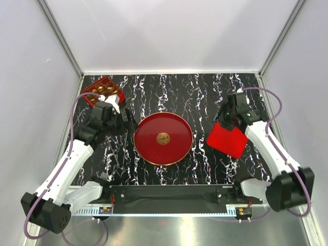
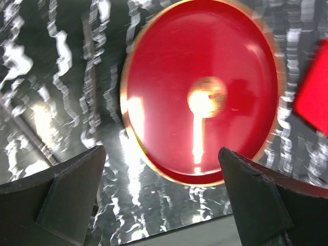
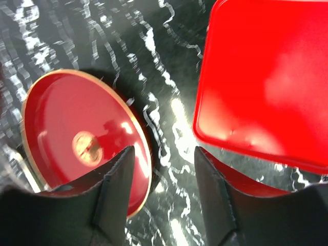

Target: Pack the chocolate

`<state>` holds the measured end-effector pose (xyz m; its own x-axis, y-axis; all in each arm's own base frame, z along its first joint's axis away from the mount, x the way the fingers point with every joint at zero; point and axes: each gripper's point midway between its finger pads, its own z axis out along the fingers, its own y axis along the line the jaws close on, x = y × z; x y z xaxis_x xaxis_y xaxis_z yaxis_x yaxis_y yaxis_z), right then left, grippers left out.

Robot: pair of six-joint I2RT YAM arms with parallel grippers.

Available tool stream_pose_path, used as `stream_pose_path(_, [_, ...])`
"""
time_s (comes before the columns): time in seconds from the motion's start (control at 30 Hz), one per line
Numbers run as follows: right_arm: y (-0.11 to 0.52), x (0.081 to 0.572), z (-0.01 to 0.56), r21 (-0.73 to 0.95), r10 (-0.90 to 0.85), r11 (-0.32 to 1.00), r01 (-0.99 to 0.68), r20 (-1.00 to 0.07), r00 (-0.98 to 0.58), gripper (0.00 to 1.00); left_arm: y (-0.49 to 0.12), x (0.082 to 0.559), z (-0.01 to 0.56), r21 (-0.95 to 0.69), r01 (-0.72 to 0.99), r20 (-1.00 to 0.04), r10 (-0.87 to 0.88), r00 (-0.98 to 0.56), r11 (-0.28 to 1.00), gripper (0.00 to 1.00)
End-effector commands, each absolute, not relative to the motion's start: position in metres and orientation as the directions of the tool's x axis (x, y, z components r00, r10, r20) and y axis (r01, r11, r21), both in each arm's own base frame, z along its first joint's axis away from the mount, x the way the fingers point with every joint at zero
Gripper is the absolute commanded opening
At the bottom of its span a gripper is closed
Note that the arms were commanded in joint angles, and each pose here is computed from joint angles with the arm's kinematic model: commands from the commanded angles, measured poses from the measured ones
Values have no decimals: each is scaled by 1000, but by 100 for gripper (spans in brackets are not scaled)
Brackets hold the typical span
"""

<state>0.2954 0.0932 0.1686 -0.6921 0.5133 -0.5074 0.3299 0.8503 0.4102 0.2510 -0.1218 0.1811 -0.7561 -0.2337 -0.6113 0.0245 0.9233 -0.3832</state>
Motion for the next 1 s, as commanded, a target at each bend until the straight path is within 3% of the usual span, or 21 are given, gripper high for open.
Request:
stream_pose_path(0.0, [86,331,179,394,537,843,366,-569,-623,56,-143,261,228,-431,202,-706,-189,-682,880,99])
stream_pose_path(0.13, [81,346,151,329,534,845,421,-554,-639,49,-142,263,252,-412,240,-749,-176,-639,879,99])
stream_pose_path(0.37, [73,367,96,207,519,847,490,-526,-674,44,-146,261,264,-445,282,-786,-220,-577,850,99])
stream_pose_path(0.67, [81,381,45,148,522,845,514,-442,-729,39,-144,252,270,-404,330,-813,-169,-558,854,99])
stream_pose_path(0.87, [80,380,22,118,520,844,523,-420,-744,37,-135,256,269,-387,271,-799,-174,-575,881,99])
stream_pose_path(0.97, [83,380,12,118,520,845,521,-406,-752,30,-142,252,274,-394,319,-800,-151,-580,862,99])
